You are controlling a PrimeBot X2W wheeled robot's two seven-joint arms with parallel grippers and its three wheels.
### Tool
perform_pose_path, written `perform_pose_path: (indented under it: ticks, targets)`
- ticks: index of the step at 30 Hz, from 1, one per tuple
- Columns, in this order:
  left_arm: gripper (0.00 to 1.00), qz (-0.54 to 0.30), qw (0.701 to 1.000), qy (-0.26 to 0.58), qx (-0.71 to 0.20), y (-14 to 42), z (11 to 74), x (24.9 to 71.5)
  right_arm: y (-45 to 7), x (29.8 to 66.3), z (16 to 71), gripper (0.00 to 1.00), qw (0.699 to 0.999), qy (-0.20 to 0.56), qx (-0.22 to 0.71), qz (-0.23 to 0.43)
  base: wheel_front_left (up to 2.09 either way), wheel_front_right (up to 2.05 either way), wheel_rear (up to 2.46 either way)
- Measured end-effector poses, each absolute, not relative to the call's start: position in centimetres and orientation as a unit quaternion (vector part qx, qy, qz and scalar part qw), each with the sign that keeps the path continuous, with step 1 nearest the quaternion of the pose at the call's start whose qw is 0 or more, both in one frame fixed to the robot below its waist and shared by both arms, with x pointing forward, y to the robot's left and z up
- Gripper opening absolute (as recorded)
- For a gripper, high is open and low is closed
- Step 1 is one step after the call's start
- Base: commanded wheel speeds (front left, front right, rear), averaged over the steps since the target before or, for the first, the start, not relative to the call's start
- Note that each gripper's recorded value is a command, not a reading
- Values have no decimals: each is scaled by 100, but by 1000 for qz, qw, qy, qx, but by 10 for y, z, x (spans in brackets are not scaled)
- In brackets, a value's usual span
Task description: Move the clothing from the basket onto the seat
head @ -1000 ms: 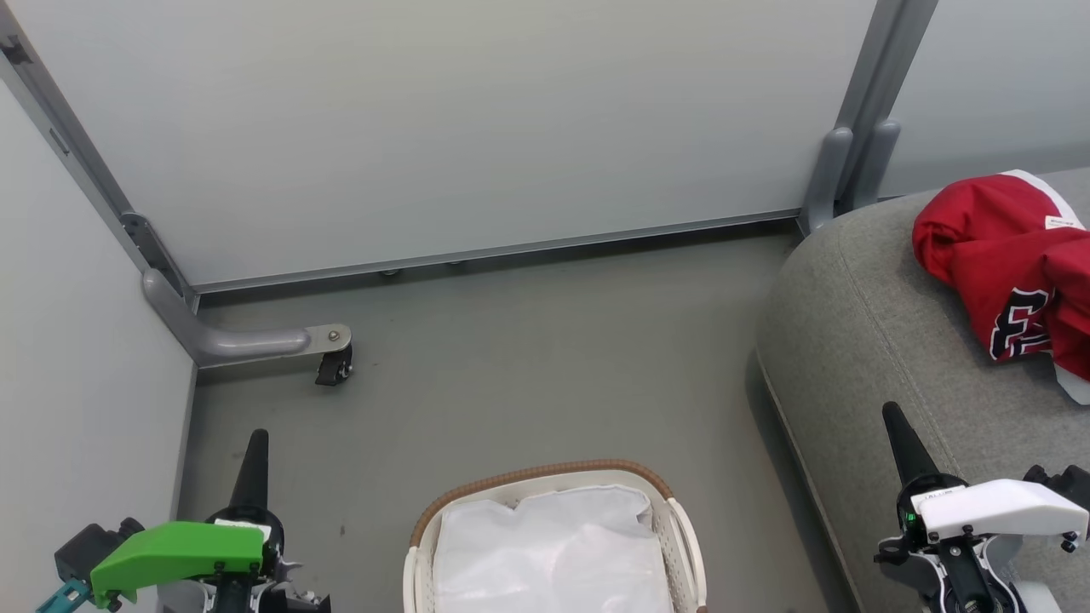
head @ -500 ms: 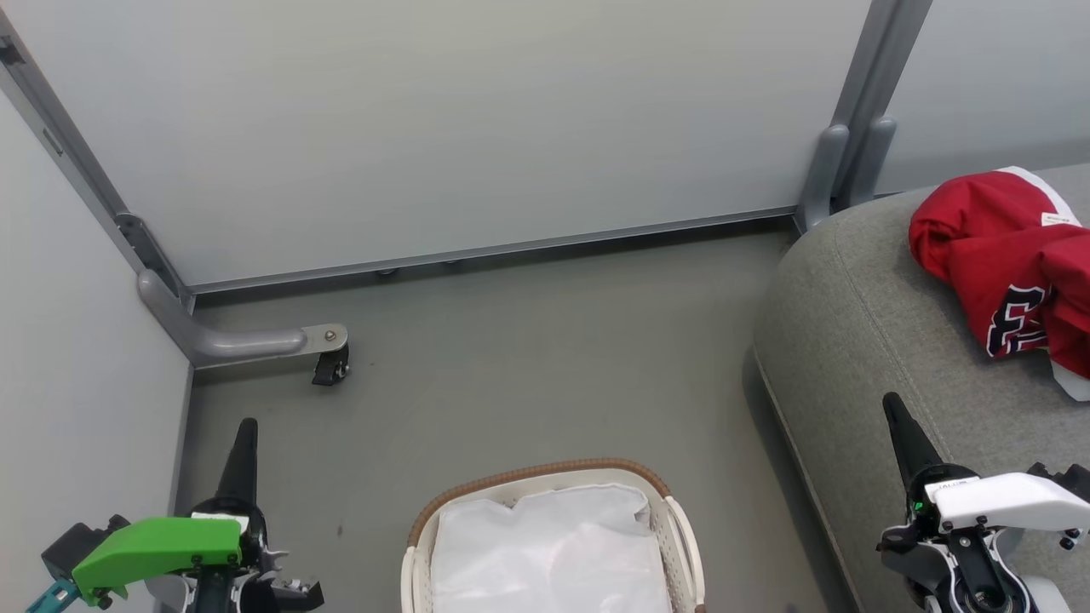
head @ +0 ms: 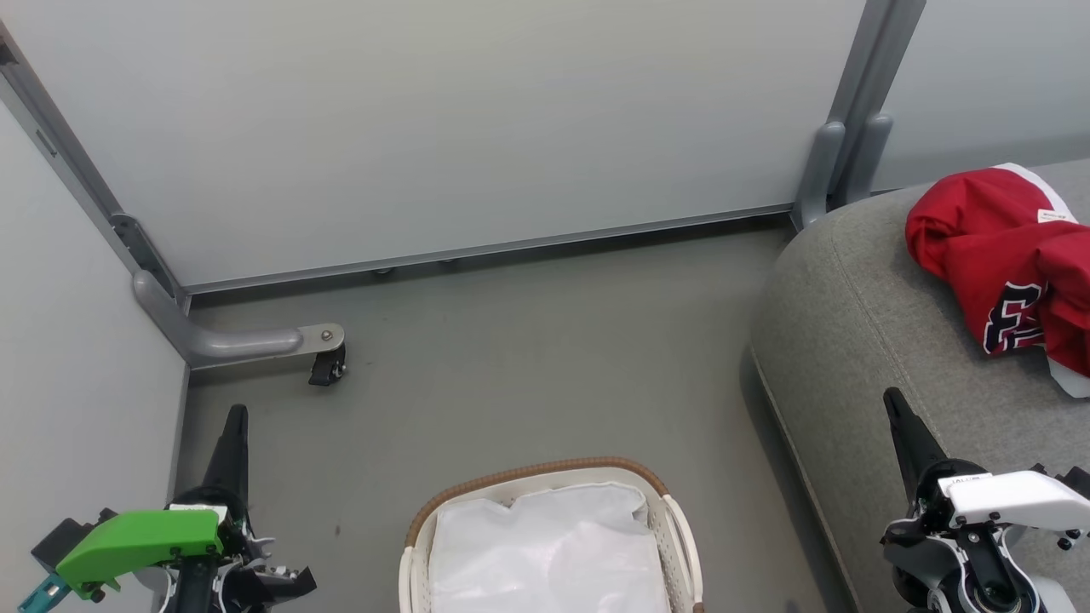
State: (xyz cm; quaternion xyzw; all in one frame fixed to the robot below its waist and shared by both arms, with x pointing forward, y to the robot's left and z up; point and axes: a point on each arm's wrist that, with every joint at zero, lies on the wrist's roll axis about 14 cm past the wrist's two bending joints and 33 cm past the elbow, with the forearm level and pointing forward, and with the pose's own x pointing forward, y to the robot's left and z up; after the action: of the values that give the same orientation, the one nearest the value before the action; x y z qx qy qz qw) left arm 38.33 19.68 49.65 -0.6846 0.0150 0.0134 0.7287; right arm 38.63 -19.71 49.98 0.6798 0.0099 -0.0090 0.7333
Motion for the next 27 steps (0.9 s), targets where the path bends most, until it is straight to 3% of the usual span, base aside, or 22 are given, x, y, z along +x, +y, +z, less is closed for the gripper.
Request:
perform_pose_path:
  ticks: [12,27]
  targets:
    - [0,5,706,7,-708,199,502,387,-199,388,504,0,705,4,709,-3,0,0,0]
    - [0,4,706,4,-708,200,504,388,-199,388,504,0,705,4,709,-3,0,0,0]
